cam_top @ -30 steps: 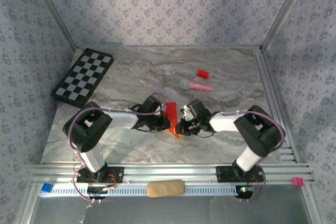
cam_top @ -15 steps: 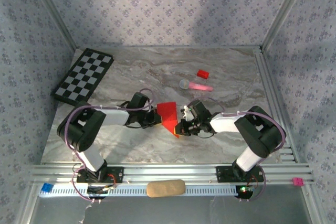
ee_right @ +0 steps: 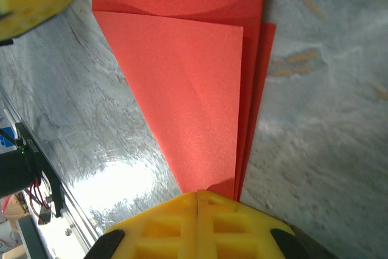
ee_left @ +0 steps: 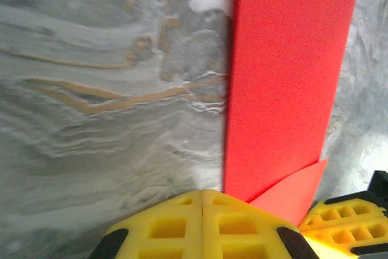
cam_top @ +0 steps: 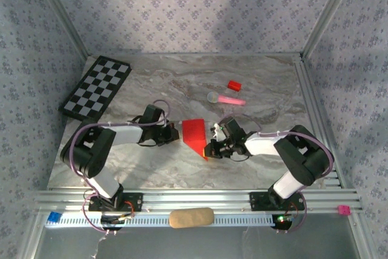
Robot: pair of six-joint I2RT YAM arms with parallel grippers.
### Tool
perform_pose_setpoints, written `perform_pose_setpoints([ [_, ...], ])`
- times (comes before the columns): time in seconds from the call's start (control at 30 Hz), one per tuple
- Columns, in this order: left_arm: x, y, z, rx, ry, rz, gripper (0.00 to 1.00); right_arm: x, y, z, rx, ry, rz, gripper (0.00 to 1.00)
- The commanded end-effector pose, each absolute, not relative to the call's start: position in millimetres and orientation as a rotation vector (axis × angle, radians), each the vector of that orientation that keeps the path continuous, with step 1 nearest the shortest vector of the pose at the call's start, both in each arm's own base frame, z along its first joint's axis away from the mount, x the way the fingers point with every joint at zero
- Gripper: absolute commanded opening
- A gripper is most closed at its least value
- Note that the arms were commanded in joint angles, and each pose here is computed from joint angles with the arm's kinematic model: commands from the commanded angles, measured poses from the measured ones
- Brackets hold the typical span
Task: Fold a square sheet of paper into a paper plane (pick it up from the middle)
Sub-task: Third fold the triangle at the center of the table.
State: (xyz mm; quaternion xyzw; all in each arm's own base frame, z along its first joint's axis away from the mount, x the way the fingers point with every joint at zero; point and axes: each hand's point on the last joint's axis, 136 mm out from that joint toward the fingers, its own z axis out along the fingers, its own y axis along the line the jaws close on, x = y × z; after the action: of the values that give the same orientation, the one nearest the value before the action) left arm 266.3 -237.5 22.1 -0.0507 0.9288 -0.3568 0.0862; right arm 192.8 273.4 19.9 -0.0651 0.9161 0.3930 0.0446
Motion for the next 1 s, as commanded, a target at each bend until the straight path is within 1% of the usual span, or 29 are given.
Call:
perform_pose_setpoints([
  [0.0,277.5,-230.3,42.0,-0.109,2.735,-0.995,0.04,189.1,269.0,19.0,-0.203,2.825,1.147,0.01],
  [0.17,279.1,-235.6,62.3,-0.096,2.683,-1.066,0.07,202.0,276.5,46.9,-0.236,2.735,1.162,0.07],
  [0.23,278.3,-236.0,66.7,-0.092,2.674,-1.077,0.08,209.6,274.8,59.5,-0.246,2.677,1.132,0.07],
  [0.3,276.9,-236.6,71.3,-0.093,2.661,-1.084,0.09,218.8,264.3,63.1,-0.238,2.645,1.020,0.09],
  [0.33,276.7,-236.3,72.6,-0.102,2.657,-1.082,0.13,224.2,253.9,60.6,-0.215,2.652,0.920,0.12],
  [0.37,276.0,-235.3,72.6,-0.117,2.658,-1.079,0.17,227.4,244.7,57.5,-0.183,2.673,0.836,0.13],
  [0.4,276.7,-234.7,73.4,-0.128,2.654,-1.079,0.18,229.4,239.2,56.0,-0.216,2.674,0.780,0.13],
  [0.43,276.2,-235.4,74.6,-0.128,2.650,-1.085,0.19,232.4,236.1,56.2,-0.214,2.677,0.749,0.15],
  [0.47,276.6,-235.8,75.0,-0.133,2.649,-1.088,0.20,235.5,236.3,57.7,-0.211,2.673,0.742,0.19],
  [0.57,279.1,-236.4,76.0,-0.155,2.648,-1.090,0.27,241.5,244.0,59.7,-0.210,2.672,0.774,0.31],
  [0.6,280.4,-236.8,77.1,-0.161,2.646,-1.092,0.29,242.2,247.0,59.0,-0.213,2.679,0.783,0.34],
  [0.67,282.0,-238.2,78.3,-0.165,2.645,-1.099,0.30,244.5,252.0,55.8,-0.214,2.689,0.794,0.35],
  [0.8,283.4,-238.4,78.2,-0.176,2.647,-1.098,0.34,247.4,259.7,50.2,-0.197,2.697,0.838,0.35],
  [0.97,282.0,-239.5,75.0,-0.200,2.661,-1.108,0.37,249.6,267.5,44.7,-0.208,2.711,0.868,0.31],
])
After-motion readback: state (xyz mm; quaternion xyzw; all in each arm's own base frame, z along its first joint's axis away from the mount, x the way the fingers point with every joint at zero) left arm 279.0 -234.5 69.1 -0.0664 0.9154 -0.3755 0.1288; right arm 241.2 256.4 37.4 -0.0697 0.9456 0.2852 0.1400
